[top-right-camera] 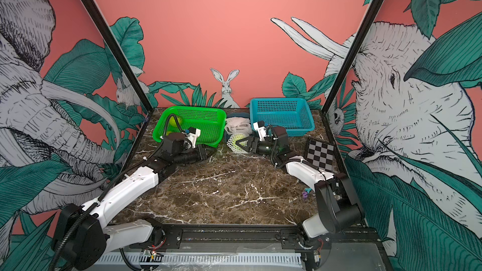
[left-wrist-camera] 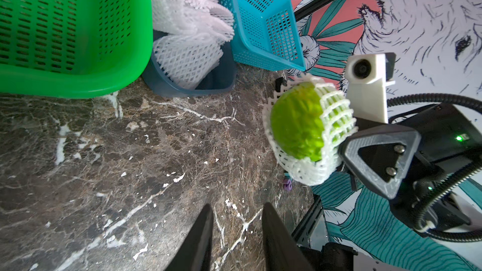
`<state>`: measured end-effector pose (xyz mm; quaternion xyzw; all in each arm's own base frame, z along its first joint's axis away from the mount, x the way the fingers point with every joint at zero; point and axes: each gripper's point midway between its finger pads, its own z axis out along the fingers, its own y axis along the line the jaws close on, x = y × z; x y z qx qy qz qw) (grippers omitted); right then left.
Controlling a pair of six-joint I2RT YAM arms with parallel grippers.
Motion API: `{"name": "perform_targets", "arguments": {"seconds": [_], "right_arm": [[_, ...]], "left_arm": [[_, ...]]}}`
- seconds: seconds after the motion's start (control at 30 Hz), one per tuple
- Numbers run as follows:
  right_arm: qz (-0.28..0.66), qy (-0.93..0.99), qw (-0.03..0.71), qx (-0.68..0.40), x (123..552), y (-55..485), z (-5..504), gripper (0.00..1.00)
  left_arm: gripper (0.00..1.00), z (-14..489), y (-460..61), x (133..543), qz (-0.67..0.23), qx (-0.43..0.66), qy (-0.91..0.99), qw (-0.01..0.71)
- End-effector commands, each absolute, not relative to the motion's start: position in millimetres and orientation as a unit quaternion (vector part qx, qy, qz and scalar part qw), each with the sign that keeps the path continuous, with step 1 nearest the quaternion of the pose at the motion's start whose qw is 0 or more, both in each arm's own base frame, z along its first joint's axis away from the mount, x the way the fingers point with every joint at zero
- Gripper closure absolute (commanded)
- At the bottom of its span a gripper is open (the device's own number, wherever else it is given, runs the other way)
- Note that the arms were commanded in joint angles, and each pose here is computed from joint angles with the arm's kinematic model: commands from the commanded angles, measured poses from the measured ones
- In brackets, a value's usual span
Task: Sleeve custard apples in foam nets
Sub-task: Adjust the foam net on the custard apple.
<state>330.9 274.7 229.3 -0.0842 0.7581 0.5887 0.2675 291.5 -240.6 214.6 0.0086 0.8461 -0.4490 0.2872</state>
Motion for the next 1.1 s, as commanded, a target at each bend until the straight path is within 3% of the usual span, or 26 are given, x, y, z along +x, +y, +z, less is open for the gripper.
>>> {"name": "perform_targets", "arguments": {"seconds": [0.0, 0.13, 0.43, 0.9, 1.07], "right_arm": [[0.653, 0.689, 0.293, -0.114, 326, 279, 283, 0.20], [0.678, 0.664, 0.292, -0.120, 324, 281, 302, 0.20], [0.699, 0.641, 0.290, -0.126, 321, 282, 317, 0.21], [0.708, 0.633, 0.288, -0.125, 321, 282, 322, 0.22], [0.714, 0.626, 0.285, -0.127, 320, 282, 323, 0.22]], "left_arm": [[0.65, 251, -245, 293, -0.479, 0.032, 0.816, 0.322], [0.65, 280, -256, 292, -0.526, 0.049, 0.780, 0.334], [0.53, 316, -270, 286, -0.581, 0.079, 0.737, 0.336], [0.70, 308, -298, 280, -0.593, 0.099, 0.738, 0.305], [0.71, 301, -298, 284, -0.585, 0.090, 0.746, 0.306]]}}
